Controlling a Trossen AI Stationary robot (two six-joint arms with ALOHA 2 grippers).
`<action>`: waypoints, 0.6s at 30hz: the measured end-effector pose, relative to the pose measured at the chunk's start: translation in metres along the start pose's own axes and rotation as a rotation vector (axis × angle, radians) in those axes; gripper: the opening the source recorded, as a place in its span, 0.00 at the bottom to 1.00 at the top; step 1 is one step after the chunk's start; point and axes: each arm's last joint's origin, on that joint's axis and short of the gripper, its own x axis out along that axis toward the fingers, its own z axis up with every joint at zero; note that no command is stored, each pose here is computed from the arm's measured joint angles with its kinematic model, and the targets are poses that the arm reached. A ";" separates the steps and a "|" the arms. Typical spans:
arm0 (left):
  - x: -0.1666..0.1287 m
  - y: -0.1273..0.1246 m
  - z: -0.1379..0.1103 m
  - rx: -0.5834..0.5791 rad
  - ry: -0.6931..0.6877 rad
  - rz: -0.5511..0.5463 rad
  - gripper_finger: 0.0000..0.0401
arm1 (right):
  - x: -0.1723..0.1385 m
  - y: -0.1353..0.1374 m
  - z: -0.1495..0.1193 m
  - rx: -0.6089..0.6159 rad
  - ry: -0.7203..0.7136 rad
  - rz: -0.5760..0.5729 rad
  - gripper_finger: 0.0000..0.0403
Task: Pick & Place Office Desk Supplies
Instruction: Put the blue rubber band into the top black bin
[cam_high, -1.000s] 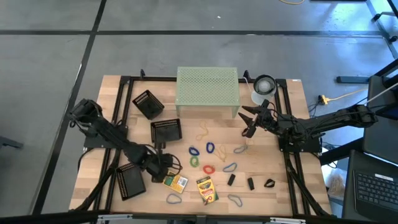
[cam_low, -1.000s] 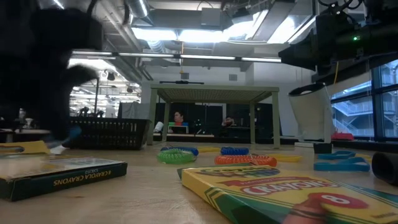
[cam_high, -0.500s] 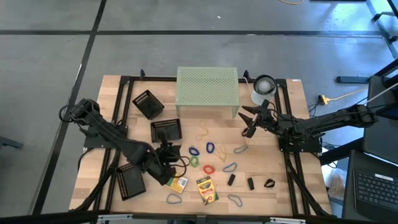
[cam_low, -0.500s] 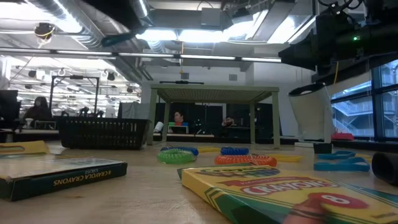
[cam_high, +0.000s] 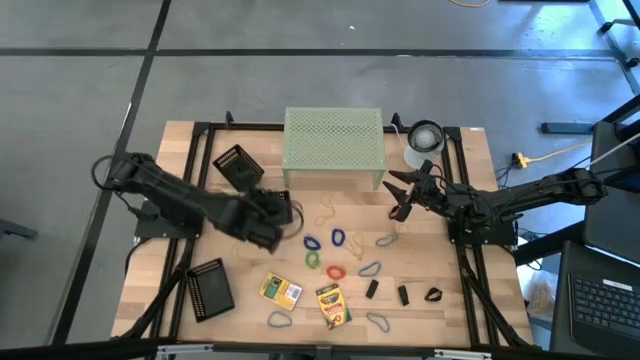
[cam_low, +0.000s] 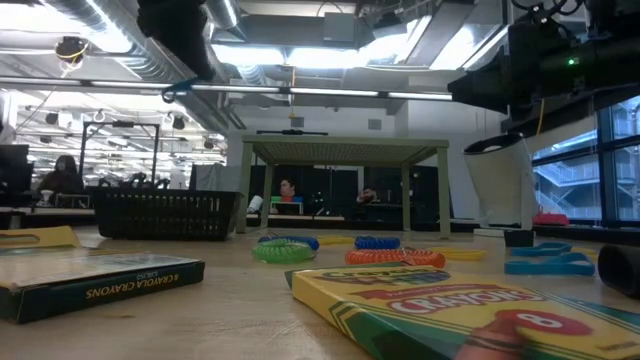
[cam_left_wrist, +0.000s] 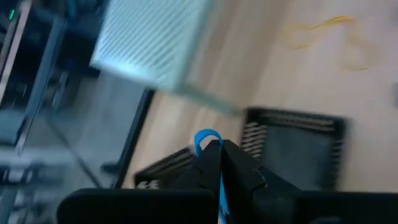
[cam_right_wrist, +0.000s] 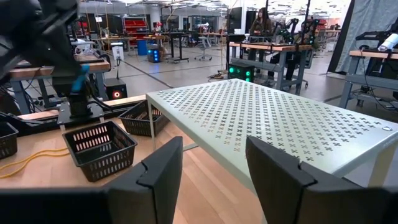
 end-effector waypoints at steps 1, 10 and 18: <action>0.001 0.008 -0.001 -0.017 0.014 0.012 0.01 | 0.000 0.000 0.000 0.000 0.000 0.000 0.45; 0.005 0.076 -0.032 -0.275 -0.001 -0.005 0.01 | 0.000 0.000 0.000 0.000 0.000 0.000 0.45; 0.044 0.087 -0.074 -0.591 -0.056 0.041 0.01 | 0.000 0.000 0.000 0.000 0.000 0.000 0.45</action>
